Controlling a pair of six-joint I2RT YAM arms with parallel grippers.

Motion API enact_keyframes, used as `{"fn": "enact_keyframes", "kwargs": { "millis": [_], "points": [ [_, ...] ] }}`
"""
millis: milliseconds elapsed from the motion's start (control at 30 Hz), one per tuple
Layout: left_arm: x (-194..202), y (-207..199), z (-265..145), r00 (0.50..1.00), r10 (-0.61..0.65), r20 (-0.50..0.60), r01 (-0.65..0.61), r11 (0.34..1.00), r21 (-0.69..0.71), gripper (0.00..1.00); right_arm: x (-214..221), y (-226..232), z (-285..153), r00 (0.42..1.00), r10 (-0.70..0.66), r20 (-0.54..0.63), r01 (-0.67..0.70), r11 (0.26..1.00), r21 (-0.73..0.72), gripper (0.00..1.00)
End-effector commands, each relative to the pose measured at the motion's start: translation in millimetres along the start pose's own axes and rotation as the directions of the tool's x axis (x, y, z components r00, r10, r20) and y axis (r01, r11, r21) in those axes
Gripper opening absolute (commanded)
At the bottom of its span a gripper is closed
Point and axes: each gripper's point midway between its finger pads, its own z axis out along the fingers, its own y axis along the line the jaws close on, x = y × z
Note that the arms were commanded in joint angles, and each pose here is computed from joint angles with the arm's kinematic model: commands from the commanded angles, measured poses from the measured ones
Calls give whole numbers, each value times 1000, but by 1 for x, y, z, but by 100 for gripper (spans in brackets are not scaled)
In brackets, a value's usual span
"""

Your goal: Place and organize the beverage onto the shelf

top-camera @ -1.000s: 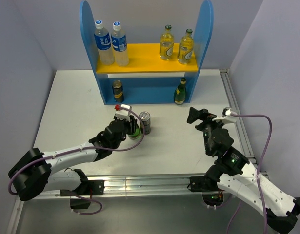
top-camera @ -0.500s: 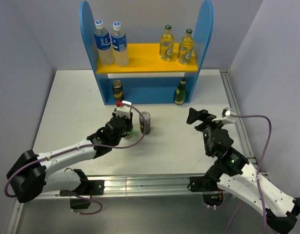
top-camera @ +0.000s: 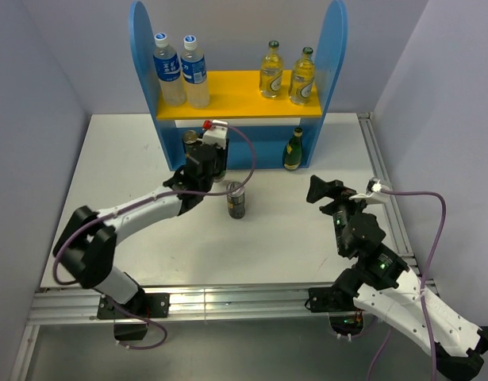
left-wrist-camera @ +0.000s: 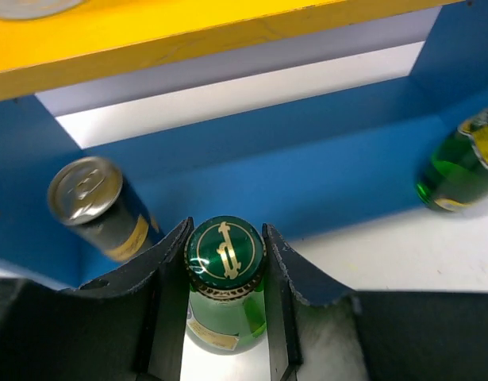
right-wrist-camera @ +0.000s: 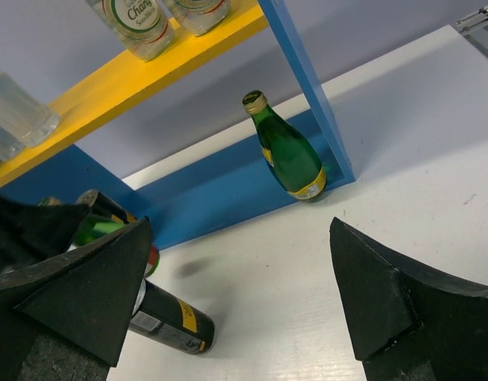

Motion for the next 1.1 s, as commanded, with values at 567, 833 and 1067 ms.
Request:
{"fn": "enact_keyframes", "kwargs": {
  "millis": [567,833,1067],
  "points": [
    [-90,-107,119,946,-147,288,93,977,191,0,2,2,-3,999,41,7,-41,999,-34,100],
    [-83,-142,140,937,-201,285,132,961,244,0,4,3,-4,999,45,3,-45,998,-42,100],
    [-75,-152,151,936,-208,284,145,963,229,3,5,4,-4,999,48,-2,-48,998,-46,100]
  ]
}}
